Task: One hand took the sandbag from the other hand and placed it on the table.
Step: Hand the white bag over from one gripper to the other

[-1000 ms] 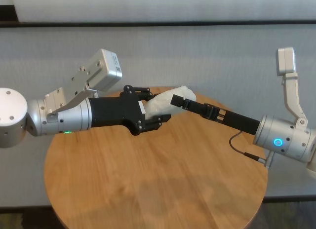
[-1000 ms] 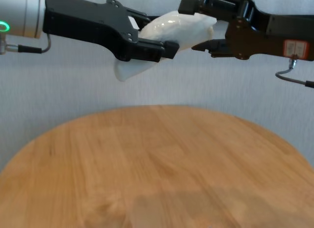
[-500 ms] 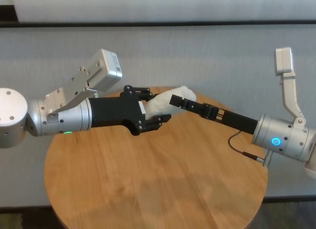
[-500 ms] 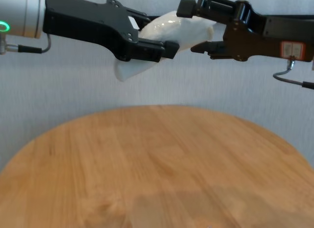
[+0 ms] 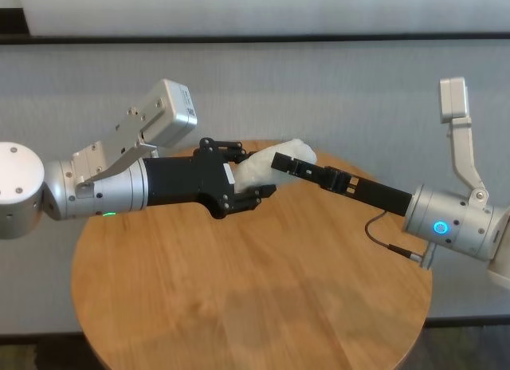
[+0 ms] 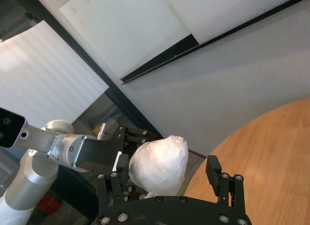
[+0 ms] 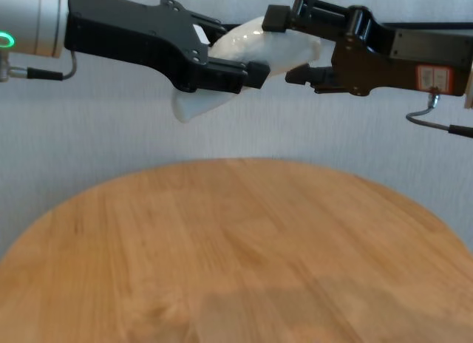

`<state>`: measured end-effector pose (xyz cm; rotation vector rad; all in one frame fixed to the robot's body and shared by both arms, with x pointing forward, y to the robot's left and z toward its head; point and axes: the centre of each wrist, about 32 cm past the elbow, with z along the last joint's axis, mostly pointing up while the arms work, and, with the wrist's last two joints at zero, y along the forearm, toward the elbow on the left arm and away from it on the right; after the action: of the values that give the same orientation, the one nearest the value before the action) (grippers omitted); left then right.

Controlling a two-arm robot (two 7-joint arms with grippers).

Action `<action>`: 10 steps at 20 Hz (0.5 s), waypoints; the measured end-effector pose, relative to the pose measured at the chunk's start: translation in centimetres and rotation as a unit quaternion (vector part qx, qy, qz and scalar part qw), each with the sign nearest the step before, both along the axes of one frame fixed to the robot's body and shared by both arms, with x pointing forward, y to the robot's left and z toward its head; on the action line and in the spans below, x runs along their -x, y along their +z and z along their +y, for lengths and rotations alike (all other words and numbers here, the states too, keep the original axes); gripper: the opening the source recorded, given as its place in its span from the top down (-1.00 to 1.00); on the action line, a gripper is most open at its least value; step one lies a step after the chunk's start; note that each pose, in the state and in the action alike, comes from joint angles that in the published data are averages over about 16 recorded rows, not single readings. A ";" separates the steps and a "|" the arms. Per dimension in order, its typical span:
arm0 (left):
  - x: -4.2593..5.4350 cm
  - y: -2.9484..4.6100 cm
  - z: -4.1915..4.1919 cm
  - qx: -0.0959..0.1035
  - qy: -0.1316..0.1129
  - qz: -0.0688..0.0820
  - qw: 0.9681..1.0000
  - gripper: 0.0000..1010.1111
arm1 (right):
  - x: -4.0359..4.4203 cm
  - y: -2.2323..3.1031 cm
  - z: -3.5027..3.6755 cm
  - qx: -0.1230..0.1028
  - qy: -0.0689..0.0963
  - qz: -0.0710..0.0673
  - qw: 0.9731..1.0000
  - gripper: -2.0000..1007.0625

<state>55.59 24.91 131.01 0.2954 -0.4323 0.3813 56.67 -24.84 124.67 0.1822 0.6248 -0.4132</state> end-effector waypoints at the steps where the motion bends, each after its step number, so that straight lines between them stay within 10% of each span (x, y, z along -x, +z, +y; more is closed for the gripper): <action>1: 0.00 0.00 0.00 0.000 0.000 0.000 1.000 -0.02 | -0.01 0.00 0.02 0.000 -0.001 0.001 1.000 -0.99; 10: 0.00 0.00 0.00 0.000 0.000 0.000 1.000 -0.02 | -0.05 -0.01 0.06 0.000 -0.004 0.003 1.000 -0.99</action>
<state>55.59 24.91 131.01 0.2954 -0.4323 0.3814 56.72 -24.78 124.66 0.1837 0.6304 -0.4225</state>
